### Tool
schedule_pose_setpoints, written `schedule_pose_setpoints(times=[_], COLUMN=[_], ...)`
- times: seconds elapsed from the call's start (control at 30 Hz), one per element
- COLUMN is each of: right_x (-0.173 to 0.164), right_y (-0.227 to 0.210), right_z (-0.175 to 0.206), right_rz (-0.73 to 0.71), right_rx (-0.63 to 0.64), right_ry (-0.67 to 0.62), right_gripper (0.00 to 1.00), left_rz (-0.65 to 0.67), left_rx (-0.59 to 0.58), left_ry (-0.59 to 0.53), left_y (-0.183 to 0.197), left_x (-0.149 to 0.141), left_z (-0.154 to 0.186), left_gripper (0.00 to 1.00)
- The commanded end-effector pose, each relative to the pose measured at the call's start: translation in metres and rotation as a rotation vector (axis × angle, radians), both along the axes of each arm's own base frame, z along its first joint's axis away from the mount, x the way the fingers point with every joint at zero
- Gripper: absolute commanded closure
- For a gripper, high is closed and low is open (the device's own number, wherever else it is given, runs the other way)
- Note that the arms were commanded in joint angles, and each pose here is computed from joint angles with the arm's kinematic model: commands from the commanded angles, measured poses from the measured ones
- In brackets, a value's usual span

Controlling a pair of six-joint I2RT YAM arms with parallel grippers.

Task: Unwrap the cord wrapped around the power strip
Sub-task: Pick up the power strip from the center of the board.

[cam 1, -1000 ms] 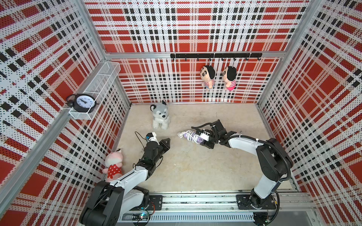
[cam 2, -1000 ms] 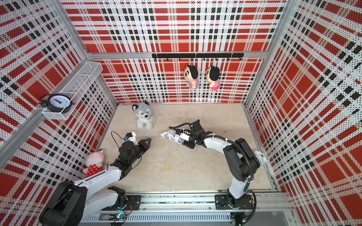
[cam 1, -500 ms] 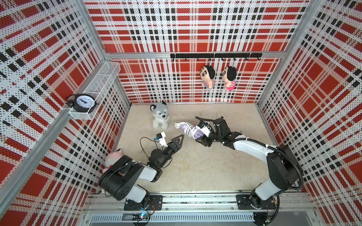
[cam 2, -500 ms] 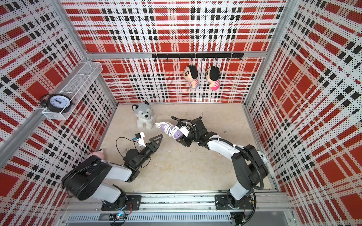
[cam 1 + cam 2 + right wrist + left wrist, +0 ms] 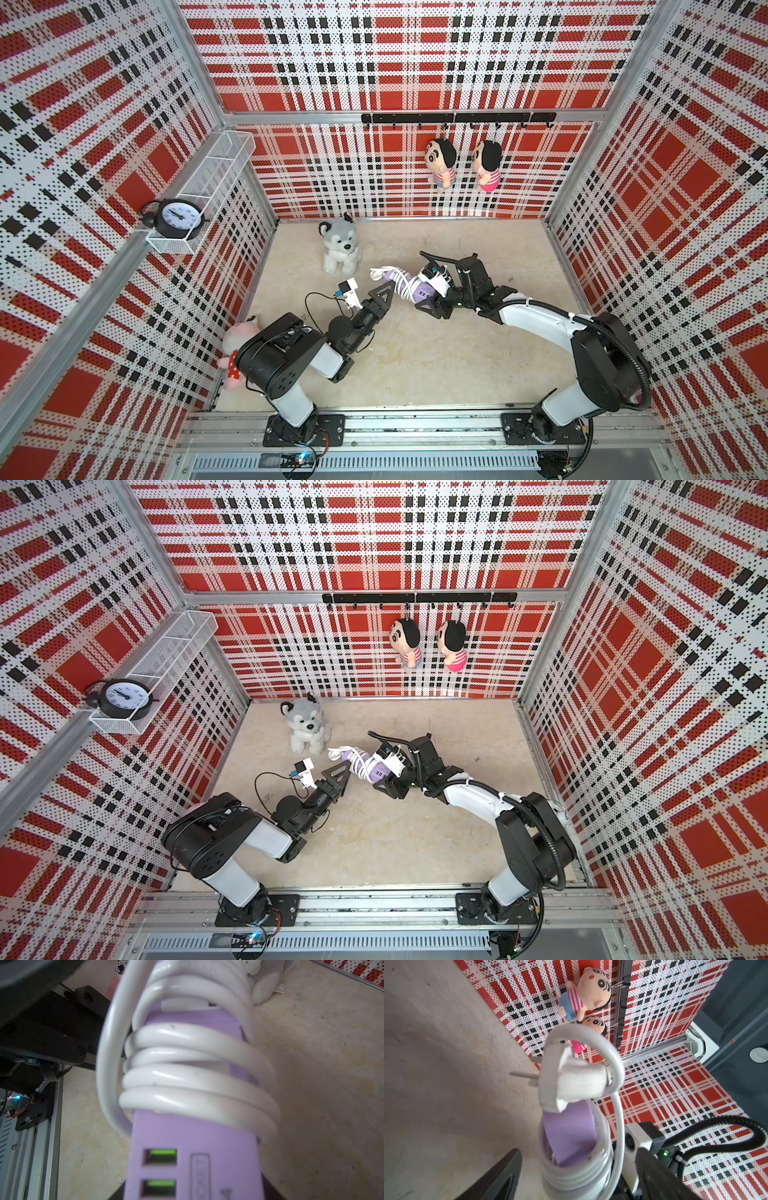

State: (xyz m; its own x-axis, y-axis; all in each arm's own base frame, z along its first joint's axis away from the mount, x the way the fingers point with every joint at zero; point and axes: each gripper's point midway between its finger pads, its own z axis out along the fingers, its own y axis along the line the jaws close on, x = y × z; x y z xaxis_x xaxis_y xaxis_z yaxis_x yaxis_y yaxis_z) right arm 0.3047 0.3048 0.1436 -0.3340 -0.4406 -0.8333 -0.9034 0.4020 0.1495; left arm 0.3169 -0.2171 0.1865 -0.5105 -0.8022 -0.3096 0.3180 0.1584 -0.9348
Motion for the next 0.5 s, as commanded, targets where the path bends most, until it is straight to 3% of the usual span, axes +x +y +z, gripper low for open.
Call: schedule_pose_setpoints(times=[0.0,0.3,0.47], right_x=[-0.004,-0.015,-0.017], right_y=[0.008,0.006,0.007], right_z=[0.042,0.039,0.035], right_rz=[0.059,0.098,0.105], right_rx=[0.088,0.086,0.064], right_ry=[-0.133,-0.196,-0.207], right_gripper=[1.00,1.00,1.00], left_rz=[0.047,0.060,0.046], left_rx=[-0.155,-0.215,-0.216], left_ry=[-0.167,-0.114,-0.117], left_y=[0.021,0.017,0.012], left_x=[-0.007,0.012,0.012], left_z=[0.053,0.047,0.048], left_gripper=[0.09,0.34,0.37])
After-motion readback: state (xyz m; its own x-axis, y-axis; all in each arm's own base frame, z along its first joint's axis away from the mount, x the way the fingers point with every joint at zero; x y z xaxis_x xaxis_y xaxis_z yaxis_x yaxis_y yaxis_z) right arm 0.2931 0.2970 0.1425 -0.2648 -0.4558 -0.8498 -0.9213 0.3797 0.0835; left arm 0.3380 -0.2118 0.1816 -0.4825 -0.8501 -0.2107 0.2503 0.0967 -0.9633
